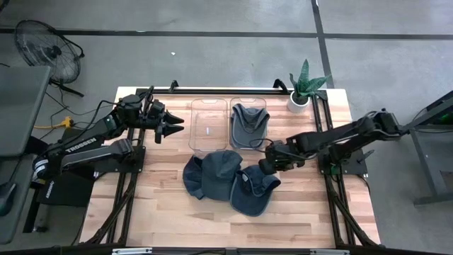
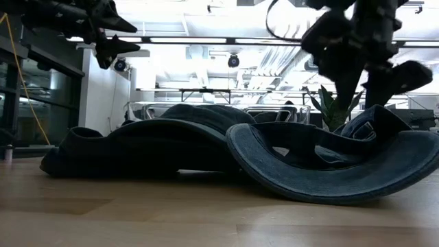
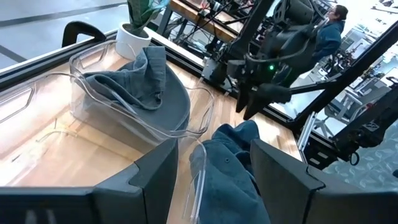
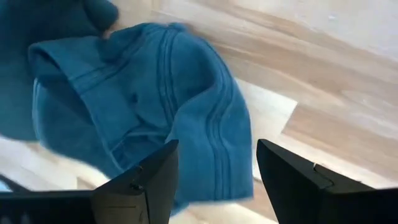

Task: Pick & Place hat
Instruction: Put the right blue cap into the left transparent bin

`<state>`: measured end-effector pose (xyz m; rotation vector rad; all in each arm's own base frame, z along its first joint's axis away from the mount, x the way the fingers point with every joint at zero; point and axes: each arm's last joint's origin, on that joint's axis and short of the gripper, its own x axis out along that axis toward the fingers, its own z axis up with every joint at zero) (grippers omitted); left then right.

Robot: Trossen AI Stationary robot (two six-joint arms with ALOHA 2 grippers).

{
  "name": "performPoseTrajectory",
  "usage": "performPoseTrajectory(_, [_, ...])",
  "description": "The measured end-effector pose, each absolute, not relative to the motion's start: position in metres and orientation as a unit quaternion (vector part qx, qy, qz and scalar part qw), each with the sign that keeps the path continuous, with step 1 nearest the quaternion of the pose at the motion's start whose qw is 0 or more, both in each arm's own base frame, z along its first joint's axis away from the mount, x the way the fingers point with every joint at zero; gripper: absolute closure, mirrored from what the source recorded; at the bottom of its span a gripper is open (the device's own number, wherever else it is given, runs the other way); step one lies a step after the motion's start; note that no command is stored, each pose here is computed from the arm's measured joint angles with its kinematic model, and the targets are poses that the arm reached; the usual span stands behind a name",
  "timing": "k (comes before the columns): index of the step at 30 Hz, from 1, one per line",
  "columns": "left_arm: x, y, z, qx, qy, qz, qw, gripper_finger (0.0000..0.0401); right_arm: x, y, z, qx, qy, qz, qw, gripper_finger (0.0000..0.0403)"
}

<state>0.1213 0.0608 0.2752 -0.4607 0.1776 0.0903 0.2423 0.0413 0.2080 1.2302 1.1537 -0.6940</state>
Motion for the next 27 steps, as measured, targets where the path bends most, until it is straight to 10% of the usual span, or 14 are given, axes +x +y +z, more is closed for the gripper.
performPoseTrajectory(27, [0.121, 0.061, 0.275, -0.235, 0.088, 0.056, 0.966, 0.0202, 0.277, 0.043, 0.149, 0.521, 0.535, -0.321, 0.582, 0.0194])
